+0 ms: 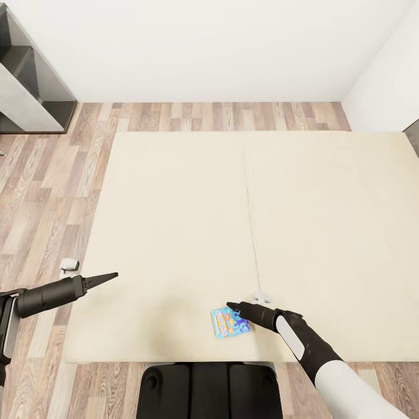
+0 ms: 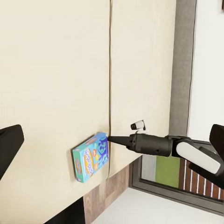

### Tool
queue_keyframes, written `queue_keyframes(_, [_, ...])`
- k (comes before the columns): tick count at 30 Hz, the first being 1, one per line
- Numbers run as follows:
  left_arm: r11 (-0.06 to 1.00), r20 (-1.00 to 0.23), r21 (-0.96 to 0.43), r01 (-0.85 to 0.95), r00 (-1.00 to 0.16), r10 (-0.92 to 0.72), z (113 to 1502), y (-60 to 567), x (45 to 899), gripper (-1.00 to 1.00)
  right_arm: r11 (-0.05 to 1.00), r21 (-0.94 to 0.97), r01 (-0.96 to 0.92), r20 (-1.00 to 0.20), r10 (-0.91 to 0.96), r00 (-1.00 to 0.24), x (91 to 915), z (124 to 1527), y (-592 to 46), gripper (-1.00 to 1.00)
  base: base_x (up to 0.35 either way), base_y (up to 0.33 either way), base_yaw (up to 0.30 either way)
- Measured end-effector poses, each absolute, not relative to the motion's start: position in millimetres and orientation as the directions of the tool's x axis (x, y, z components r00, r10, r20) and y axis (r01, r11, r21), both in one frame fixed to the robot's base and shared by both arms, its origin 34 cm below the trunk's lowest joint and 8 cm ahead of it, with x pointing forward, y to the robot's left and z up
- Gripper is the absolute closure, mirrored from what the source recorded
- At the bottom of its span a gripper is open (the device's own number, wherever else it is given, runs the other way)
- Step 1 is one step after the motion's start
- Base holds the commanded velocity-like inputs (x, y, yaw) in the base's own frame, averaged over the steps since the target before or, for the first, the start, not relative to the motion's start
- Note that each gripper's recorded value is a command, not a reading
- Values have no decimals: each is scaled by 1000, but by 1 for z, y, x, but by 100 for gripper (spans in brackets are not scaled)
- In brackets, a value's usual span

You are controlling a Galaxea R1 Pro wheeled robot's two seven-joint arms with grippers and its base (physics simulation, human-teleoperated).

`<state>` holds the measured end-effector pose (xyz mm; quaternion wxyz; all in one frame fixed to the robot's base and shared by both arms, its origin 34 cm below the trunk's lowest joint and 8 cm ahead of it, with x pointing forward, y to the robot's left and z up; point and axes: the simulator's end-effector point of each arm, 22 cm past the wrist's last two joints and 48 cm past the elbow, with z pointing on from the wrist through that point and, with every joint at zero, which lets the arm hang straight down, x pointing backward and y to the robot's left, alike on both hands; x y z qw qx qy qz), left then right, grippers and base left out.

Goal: Put all the toys in the child's room - the three board games (two on the bed and one on the table), the two jigsaw puzzles on the table, and the tennis ball on the table - inside the toy box on the table in the child's room.

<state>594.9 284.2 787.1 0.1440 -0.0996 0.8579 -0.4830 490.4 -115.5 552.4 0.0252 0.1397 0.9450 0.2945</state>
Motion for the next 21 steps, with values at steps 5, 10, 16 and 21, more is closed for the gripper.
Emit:
queue_keyframes(5, [514,-151,-857,-32,-939,-310,787,284,595,-100,790,561,248,38,274,-961,489,552,-115,-100,0,0,0])
queue_keyframes(10, [514,-151,-857,-32,-939,-310,787,285,595,-100,794,554,249,47,268,-962,485,550,-117,-100,0,0,0])
queue_keyframes(16, [514,-151,-857,-32,-939,-310,787,284,595,-100,798,543,262,81,261,-962,477,549,-122,-100,0,0,0])
queue_keyframes(21, [514,-151,-857,-32,-939,-310,787,284,595,-100,798,535,278,119,254,-960,468,549,-124,-100,0,0,0])
